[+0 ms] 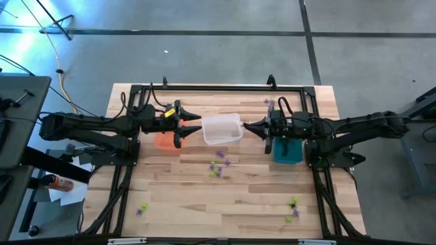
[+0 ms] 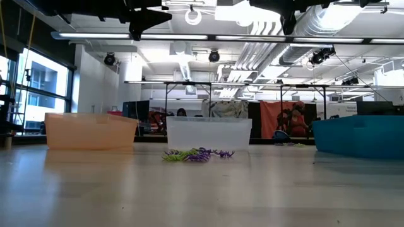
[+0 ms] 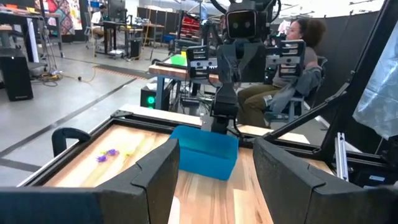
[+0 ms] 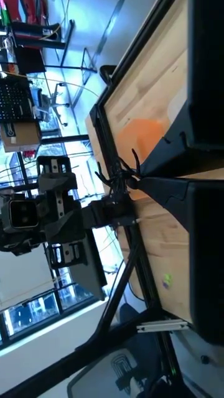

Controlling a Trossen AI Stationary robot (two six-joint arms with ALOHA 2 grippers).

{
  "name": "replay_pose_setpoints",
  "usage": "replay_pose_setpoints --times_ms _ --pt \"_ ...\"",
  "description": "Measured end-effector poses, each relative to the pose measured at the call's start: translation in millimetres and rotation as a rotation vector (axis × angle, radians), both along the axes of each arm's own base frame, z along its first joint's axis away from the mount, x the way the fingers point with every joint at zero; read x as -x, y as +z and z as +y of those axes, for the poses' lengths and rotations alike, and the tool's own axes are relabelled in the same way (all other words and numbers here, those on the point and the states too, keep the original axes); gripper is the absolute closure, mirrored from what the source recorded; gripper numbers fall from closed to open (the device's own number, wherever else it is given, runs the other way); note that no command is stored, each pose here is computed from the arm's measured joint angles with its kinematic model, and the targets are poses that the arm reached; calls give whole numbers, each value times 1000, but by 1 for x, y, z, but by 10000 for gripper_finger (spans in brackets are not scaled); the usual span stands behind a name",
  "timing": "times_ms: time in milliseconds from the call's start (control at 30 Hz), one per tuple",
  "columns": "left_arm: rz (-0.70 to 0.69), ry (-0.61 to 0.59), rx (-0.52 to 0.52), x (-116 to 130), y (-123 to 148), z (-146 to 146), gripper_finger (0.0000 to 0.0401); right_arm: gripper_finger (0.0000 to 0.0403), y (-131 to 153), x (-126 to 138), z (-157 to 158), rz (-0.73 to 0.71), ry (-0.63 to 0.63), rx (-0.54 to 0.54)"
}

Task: Sort Halloween decoration
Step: Put the black spider toy into the blue bin

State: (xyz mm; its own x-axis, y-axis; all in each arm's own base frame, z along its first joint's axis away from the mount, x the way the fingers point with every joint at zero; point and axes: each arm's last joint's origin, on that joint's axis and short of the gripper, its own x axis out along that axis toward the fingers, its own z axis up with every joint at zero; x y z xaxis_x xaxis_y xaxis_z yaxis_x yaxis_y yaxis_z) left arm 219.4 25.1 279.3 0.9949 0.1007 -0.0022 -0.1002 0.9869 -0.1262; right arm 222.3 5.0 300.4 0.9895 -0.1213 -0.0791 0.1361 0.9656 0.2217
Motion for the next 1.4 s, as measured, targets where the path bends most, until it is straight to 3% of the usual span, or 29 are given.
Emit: replay_pose_setpoints --times_ms 133,267,367,533,733,833,1067,1400 --pt "-1 0 0 0 0 0 211 403 0 0 0 -1 0 -4" --pt "-3 0 26 0 0 0 211 403 -4 7 0 65 -17 -141" --pt "-3 0 37 0 0 0 211 403 -10 22 -1 283 -70 -232" --pt "-2 0 37 0 0 0 211 403 -35 56 -5 746 -279 -383" --pt "-2 0 37 0 0 0 211 403 -73 87 -7 1093 -513 -590" --pt "-2 0 37 0 0 0 211 403 -86 94 -13 1155 -578 -685" --pt "-2 2 37 0 0 0 211 403 -94 87 -33 1154 -639 -832" --pt "-2 2 38 0 0 0 211 403 -118 72 -59 1300 -660 -862"
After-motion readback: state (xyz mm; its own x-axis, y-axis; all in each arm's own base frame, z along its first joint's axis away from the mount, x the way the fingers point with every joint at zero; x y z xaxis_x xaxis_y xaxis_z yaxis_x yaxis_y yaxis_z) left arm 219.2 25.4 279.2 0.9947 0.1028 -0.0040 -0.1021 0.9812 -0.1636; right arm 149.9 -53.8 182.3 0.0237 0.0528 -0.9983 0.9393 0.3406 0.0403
